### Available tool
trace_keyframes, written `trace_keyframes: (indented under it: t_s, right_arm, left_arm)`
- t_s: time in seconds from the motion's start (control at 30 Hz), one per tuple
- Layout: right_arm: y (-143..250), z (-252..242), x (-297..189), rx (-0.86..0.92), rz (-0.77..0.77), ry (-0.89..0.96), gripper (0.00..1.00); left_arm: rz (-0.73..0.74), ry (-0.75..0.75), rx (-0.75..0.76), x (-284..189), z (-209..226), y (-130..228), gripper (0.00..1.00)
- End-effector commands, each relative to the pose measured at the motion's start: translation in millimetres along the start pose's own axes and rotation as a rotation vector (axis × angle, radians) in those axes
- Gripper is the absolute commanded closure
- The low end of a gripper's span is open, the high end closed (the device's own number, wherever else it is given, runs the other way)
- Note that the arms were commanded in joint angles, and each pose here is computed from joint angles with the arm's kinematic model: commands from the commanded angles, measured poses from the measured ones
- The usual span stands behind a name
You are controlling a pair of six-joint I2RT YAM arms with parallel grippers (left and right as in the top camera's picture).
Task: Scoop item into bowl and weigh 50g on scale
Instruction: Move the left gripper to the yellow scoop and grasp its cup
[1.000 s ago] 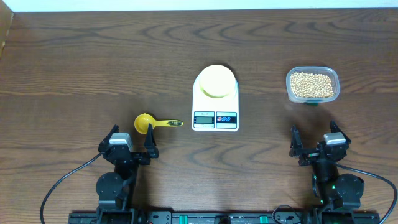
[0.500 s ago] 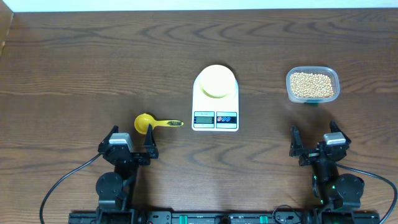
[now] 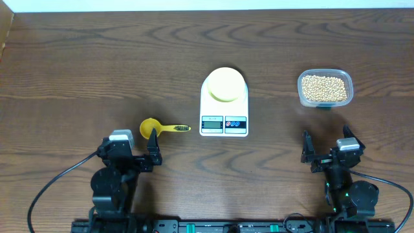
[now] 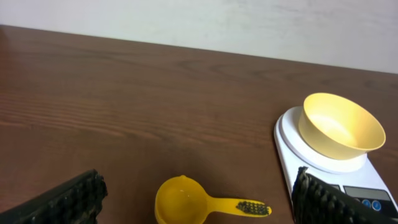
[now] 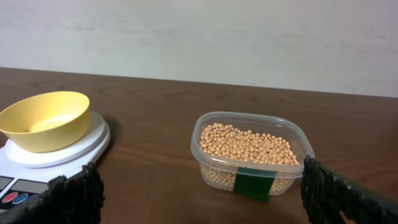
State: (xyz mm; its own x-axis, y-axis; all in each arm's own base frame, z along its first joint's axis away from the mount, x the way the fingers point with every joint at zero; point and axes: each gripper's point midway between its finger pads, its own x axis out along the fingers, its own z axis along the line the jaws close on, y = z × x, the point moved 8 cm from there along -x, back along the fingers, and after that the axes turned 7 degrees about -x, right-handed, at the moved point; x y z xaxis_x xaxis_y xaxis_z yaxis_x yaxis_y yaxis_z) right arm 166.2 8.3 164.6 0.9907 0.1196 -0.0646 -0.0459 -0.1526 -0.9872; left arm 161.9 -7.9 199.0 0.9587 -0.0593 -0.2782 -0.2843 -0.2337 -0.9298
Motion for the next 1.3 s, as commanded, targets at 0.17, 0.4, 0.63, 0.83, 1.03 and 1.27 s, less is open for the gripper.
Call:
trace_keyframes:
  t_s: [0.17,0.4,0.63,0.83,1.03,1.27]
  right_arm:
    - [0.9,-0.7,-0.1,-0.011,0.004,0.01,0.01]
    - [0.9,-0.7,-0.1,-0.011,0.004,0.01,0.01]
    - [0.9,-0.7,-0.1,-0.011,0.004,0.01,0.01]
    - [0.9,-0.7,-0.1,-0.011,0.004,0.01,0.01]
    - [0.9,-0.7,-0.1,-0.011,0.004,0.01,0.01]
    - [0.8,-0.8,-0.1,-0.012,0.004,0.01,0.01]
  left_arm:
    - [0.12,-0.035,-0.015,-8.8,-7.7,-33.7,0.02]
    - [0.229,-0.064,-0.019,-12.7,-15.9,-66.1,0.02]
    - [0.394,-0.095,-0.026,-9.5,-30.3,-120.6,0.02]
    - [0.481,0.12,-0.078,-2.4,-56.8,-140.6,0.02]
    - [0.565,0.191,-0.113,5.6,-62.7,-131.9,0.02]
    - [0.601,0.258,-0.137,15.4,-68.3,-129.1,0.01]
